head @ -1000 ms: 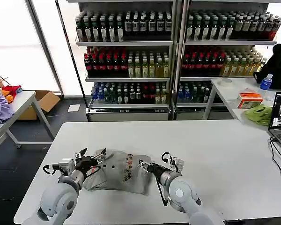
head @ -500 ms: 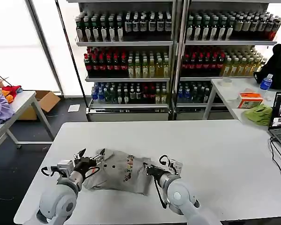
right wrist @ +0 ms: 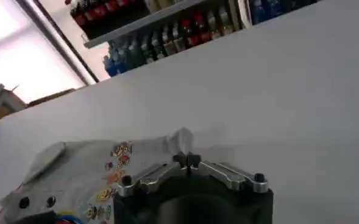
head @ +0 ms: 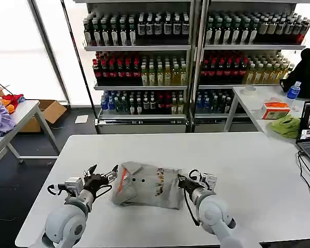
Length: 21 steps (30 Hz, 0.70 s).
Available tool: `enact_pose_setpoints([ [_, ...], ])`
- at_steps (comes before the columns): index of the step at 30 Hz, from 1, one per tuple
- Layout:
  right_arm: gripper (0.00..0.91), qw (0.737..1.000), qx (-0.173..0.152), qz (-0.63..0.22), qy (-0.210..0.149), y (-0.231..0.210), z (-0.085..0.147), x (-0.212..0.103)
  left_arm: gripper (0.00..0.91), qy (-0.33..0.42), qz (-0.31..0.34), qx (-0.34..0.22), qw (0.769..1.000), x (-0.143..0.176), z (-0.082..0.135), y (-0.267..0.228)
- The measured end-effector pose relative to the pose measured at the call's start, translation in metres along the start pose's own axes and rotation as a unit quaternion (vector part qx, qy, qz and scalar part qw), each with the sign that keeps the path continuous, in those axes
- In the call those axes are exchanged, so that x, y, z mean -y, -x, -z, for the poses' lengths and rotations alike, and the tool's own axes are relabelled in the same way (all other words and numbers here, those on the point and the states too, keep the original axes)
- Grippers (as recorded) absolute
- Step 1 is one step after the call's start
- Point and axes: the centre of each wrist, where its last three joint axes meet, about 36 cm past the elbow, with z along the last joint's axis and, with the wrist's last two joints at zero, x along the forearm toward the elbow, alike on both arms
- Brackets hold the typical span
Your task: Fold and organize the clothes.
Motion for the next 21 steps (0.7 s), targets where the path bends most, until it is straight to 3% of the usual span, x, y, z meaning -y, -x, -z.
enact_pose_setpoints([
  [14, 0.0, 0.991, 0.061, -0.076, -0.089, 0.02, 0.051, 0.054, 0.907, -0.001, -0.005, -0.004, 1.0, 0.006, -0.003, 0.002],
  [15, 0.353, 0.99, 0.064, -0.08, -0.094, 0.023, 0.054, 0.056, 0.907, -0.001, -0.005, -0.004, 1.0, 0.006, -0.003, 0.003],
  [16, 0.353, 0.989, 0.066, -0.084, -0.1, 0.026, 0.056, 0.057, 0.907, -0.001, -0.005, -0.004, 1.0, 0.006, -0.003, 0.003],
  [17, 0.907, 0.989, 0.067, -0.087, -0.103, 0.029, 0.057, 0.058, 0.907, -0.001, -0.005, -0.004, 1.0, 0.006, -0.003, 0.003],
  [21, 0.907, 0.984, 0.073, -0.101, -0.124, 0.036, 0.06, 0.066, 0.907, 0.001, -0.003, -0.006, 1.0, 0.004, -0.004, 0.003],
])
